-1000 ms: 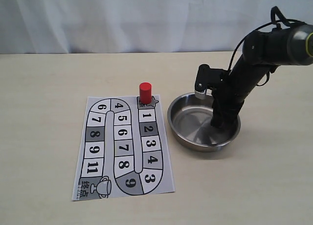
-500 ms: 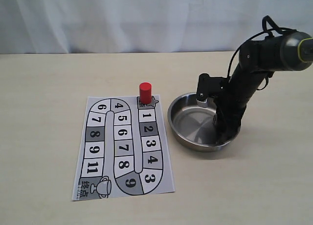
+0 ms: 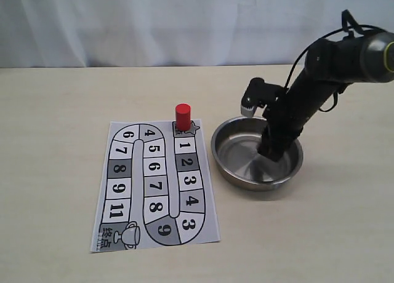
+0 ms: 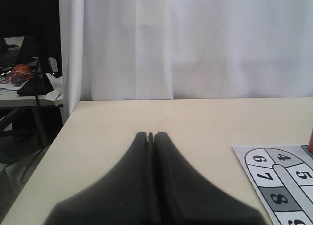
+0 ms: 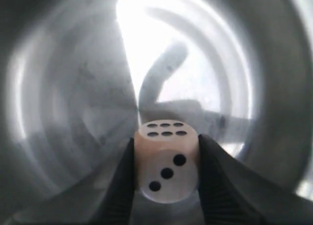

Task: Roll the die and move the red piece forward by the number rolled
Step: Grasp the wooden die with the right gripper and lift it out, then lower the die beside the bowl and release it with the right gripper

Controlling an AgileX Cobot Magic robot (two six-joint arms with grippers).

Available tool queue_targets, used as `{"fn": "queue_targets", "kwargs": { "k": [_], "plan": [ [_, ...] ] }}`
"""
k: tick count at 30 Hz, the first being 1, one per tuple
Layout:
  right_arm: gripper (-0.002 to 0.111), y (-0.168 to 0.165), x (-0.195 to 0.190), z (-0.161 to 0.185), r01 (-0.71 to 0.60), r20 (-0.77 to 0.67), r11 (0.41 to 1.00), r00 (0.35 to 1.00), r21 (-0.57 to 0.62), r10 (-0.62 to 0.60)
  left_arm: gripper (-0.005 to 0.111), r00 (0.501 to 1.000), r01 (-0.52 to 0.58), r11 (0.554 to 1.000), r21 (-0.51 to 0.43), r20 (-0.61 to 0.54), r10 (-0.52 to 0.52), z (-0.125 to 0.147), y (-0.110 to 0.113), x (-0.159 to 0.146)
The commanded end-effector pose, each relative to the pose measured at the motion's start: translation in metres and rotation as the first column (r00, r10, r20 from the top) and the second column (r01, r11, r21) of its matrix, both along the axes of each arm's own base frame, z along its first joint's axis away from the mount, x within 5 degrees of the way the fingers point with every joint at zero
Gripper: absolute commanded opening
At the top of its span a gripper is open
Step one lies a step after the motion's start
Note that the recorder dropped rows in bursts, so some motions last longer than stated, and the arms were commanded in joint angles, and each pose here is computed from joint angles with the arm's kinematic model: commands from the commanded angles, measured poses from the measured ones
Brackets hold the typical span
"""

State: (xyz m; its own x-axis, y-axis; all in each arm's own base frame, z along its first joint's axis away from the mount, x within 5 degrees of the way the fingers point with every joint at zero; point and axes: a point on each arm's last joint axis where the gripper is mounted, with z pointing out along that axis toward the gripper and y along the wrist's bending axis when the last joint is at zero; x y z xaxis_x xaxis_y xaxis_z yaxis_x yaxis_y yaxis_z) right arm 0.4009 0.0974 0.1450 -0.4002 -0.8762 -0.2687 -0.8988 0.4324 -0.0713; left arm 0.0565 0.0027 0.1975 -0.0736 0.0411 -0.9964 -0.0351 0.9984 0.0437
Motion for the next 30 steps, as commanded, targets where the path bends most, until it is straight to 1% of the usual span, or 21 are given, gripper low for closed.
{"fn": "queue_targets", "kwargs": {
  "k": [1, 3, 6, 7, 8, 9, 11, 12, 13, 14, 16, 17, 18, 19, 20, 21, 23, 24, 25, 28, 30],
  "plan": [
    [0.004, 0.003, -0.005, 0.049, 0.36, -0.019, 0.919, 0.932, 0.16, -0.362, 0.0, 1.0, 0.001, 1.0, -0.004, 0.017, -0.001, 0.003, 0.0, 0.0],
    [0.004, -0.004, -0.013, 0.069, 0.436, -0.014, 0.891, 0.899, 0.128, -0.438, 0.0, 1.0, 0.001, 1.0, -0.004, 0.017, -0.001, 0.003, 0.0, 0.0],
    [0.004, -0.013, -0.025, 0.09, 0.575, -0.042, 0.814, 0.818, 0.083, -0.573, 0.0, 1.0, 0.001, 1.0, -0.004, 0.017, -0.001, 0.003, 0.0, 0.0],
    [0.004, -0.017, -0.033, 0.097, 0.649, -0.055, 0.758, 0.761, 0.066, -0.647, 0.0, 1.0, 0.001, 1.0, -0.004, 0.017, -0.001, 0.003, 0.0, 0.0],
    [0.004, -0.019, -0.038, 0.1, 0.684, -0.058, 0.727, 0.73, 0.06, -0.681, 0.0, 1.0, 0.001, 1.0, -0.004, 0.017, -0.001, 0.003, 0.0, 0.0],
    [0.004, -0.024, -0.048, 0.103, 0.727, -0.052, 0.684, 0.686, 0.054, -0.725, 0.0, 1.0, 0.001, 1.0, -0.004, 0.017, -0.001, 0.003, 0.0, 0.0],
    [0.004, -0.031, -0.058, 0.102, 0.76, -0.019, 0.649, 0.65, 0.039, -0.76, 0.0, 1.0, 0.001, 1.0, -0.004, 0.017, -0.001, 0.003, 0.0, 0.0],
    [0.004, -0.04, -0.068, 0.098, 0.79, 0.04, 0.612, 0.612, 0.011, -0.79, 0.0, 1.0, 0.001, 1.0, -0.004, 0.017, -0.001, 0.003, 0.0, 0.0],
    [0.004, -0.045, -0.073, 0.095, 0.807, 0.076, 0.59, 0.589, -0.006, -0.805, 0.0, 1.0, 0.001, 1.0, -0.004, 0.017, -0.001, 0.003, 0.0, 0.0],
    [0.004, -0.054, -0.084, 0.086, 0.832, 0.124, 0.553, 0.555, -0.055, -0.823, 0.0, 1.0, 0.001, 1.0, -0.004, 0.017, -0.001, 0.003, 0.0, 0.0],
    [0.004, -0.061, -0.093, 0.074, 0.84, 0.164, 0.53, 0.543, -0.115, -0.824, 0.0, 1.0, 0.001, 1.0, -0.004, 0.017, -0.001, 0.003, 0.0, 0.0],
    [0.004, -0.068, -0.099, 0.063, 0.85, 0.203, 0.502, 0.526, -0.161, -0.826, 0.0, 1.0, 0.001, 1.0, -0.004, 0.017, -0.001, 0.003, 0.0, 0.0],
    [0.004, -0.072, -0.101, 0.06, 0.867, 0.243, 0.47, 0.498, -0.167, -0.832, 0.0, 1.0, 0.001, 1.0, -0.004, 0.017, -0.001, 0.003, 0.0, 0.0],
    [0.004, -0.083, -0.104, 0.057, 0.923, 0.346, 0.357, 0.385, -0.145, -0.855, 0.0, 1.0, 0.001, 1.0, -0.004, 0.017, -0.001, 0.003, 0.0, 0.0],
    [0.004, -0.087, -0.105, 0.056, 0.937, 0.388, 0.321, 0.35, -0.139, -0.853, 0.0, 1.0, 0.001, 1.0, -0.004, 0.017, -0.001, 0.003, 0.0, 0.0],
    [0.004, -0.09, -0.107, 0.055, 0.941, 0.426, 0.306, 0.337, -0.141, -0.84, 0.0, 1.0, 0.001, 1.0, -0.004, 0.017, -0.001, 0.003, 0.0, 0.0],
    [0.004, -0.092, -0.11, 0.05, 0.93, 0.439, 0.328, 0.366, -0.165, -0.821, 0.0, 1.0, 0.001, 1.0, -0.004, 0.017, -0.001, 0.003, 0.0, 0.0],
    [0.004, -0.091, -0.111, 0.047, 0.922, 0.425, 0.35, 0.387, -0.165, -0.818, 0.0, 1.0, 0.001, 1.0, -0.004, 0.017, -0.001, 0.003, 0.0, 0.0],
    [0.004, -0.088, -0.11, 0.045, 0.916, 0.404, 0.371, 0.4, -0.151, -0.823, 0.0, 1.0, 0.001, 1.0, -0.004, 0.017, -0.001, 0.003, 0.0, 0.0],
    [0.004, -0.079, -0.109, 0.041, 0.912, 0.313, 0.397, 0.408, -0.101, -0.858, 0.0, 1.0, 0.001, 1.0, -0.004, 0.017, -0.001, 0.003, 0.0, 0.0],
    [0.004, -0.074, -0.109, 0.038, 0.9, 0.256, 0.427, 0.434, -0.085, -0.864, 0.0, 1.0, 0.001, 1.0, -0.004, 0.017, -0.001, 0.003, 0.0, 0.0]
  ]
}}
